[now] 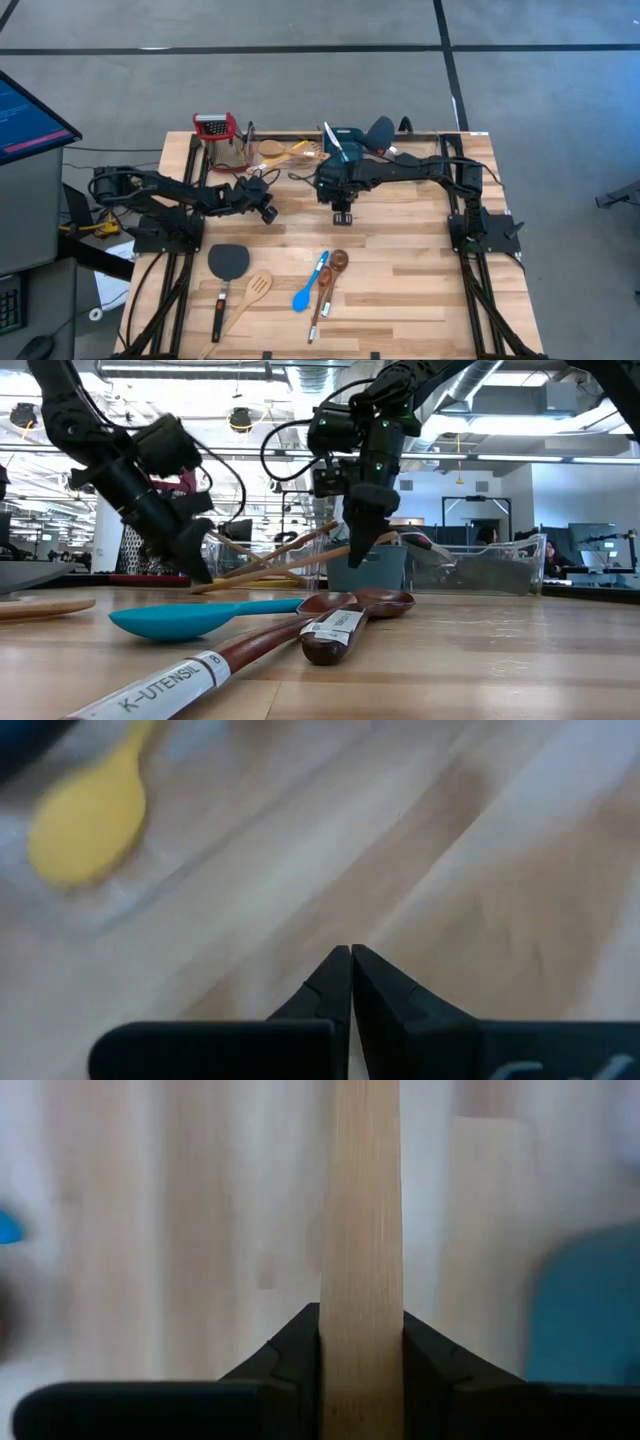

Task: Pick & Place Kitchen Items
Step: Put the brown slotted spoon into the left transparent bin

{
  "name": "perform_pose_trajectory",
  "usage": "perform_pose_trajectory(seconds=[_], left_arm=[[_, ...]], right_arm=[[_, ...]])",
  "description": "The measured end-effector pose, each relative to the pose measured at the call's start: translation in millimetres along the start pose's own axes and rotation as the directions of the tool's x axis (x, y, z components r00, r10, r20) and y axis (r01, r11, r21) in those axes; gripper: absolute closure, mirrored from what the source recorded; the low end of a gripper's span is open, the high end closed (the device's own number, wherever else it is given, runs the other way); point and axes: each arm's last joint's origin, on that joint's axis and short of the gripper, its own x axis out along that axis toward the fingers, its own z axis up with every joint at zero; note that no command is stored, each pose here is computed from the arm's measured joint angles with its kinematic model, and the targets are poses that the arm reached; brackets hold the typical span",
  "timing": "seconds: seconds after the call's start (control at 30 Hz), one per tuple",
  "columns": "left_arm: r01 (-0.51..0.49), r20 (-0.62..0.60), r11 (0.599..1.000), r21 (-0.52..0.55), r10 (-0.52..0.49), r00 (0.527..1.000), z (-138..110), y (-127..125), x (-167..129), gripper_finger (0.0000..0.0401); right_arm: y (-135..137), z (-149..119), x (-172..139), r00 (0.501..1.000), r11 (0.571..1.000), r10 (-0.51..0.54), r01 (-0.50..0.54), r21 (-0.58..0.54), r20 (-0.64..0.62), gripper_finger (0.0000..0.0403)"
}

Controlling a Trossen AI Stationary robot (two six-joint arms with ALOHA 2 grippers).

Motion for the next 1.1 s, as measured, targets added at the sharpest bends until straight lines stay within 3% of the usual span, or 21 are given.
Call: perform_pose_trajectory(seconds=[0.23,0.37,0.73,0.93,1.1], left_arm=[[0.086,0.17,0.996,0.028,-0.089,0.981,21.1,-8.2,-27.6,0.0399],[0.138,0.263,0.984,0.111,-0.164,0.951,30.0,-15.0,-48.7,0.0399],[0.244,0.479,0.919,0.31,-0.372,0.795,43.1,-24.9,-110.7,0.0399],[0.245,0.529,0.906,0.345,-0.404,0.746,45.6,-22.7,-125.6,0.0399],[0.201,0.552,0.928,0.314,-0.35,0.757,46.3,-20.3,-126.6,0.0399]], right_arm=[[1.9,0.4,0.1,1.0,1.0,-0.009,0.009,-0.004,-0.002,0.0321],[2.9,0.6,0.1,1.0,1.0,-0.012,0.012,-0.006,-0.002,0.0321],[2.7,0.6,0.2,1.0,1.0,-0.017,0.017,0.001,-0.002,0.0321],[6.4,5.9,-7.1,1.0,1.0,-0.016,0.016,-0.003,-0.004,0.0321],[12.6,18.7,-26.0,1.0,0.999,-0.012,0.012,-0.039,0.017,0.0321]])
